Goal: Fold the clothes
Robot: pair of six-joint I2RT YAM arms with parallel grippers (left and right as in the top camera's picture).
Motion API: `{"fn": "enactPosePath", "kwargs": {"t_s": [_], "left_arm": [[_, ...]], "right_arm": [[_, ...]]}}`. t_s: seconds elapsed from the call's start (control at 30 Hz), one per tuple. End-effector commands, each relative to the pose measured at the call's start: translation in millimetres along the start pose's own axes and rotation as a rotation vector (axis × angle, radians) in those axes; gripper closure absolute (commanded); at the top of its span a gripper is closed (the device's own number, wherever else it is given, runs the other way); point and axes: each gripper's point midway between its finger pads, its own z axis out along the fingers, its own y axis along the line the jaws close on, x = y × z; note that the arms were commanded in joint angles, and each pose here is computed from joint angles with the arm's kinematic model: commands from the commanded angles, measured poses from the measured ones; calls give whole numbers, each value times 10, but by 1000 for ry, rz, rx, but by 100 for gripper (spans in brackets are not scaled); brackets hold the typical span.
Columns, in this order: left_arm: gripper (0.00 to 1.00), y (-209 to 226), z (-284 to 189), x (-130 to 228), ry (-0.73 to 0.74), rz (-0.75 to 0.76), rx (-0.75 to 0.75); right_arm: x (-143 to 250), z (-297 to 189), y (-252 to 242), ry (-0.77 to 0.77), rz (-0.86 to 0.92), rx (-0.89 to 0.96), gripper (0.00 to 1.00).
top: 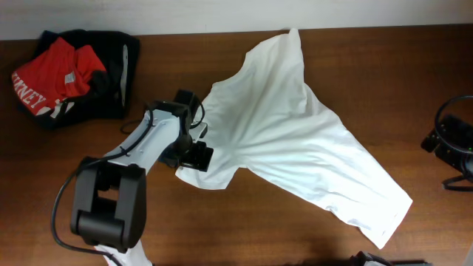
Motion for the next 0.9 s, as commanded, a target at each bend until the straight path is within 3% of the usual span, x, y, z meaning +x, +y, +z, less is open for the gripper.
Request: {"fn": "enactPosePath", "kwargs": {"t_s": [0.0,0.13,0.2,0.27,0.37,0.4,0.63,0.77,0.87], "left_arm": [[10,217,178,51,58,-48,-109],[11,242,204,53,64,-53,-118],[23,199,207,49,62,-54,-92],[45,122,213,47,62,-56,-48],[96,123,213,47,62,-56,-48],[100,122,213,48,63,-56,-48],[100,164,27,-97,25,-110,-29],[100,450,-334,-358,-66,-282,-25],[100,887,-398,-279,-69,-445,-41]], "right_arm": [[-15,-27,-20,-10,3,3,1],[-21,-27,-18,-12,4,2,1],[-21,-27,-18,-12,4,2,1],[-18,-27,-10,-11,4,-3,1],[-13,-27,14,-7,4,-16,1],[-13,-27,14,-7,4,-16,2],[28,-8,186,28,2,-111,1],[59,81,80,66,-4,-37,1],[215,251,26,200,30,25,1]]}}
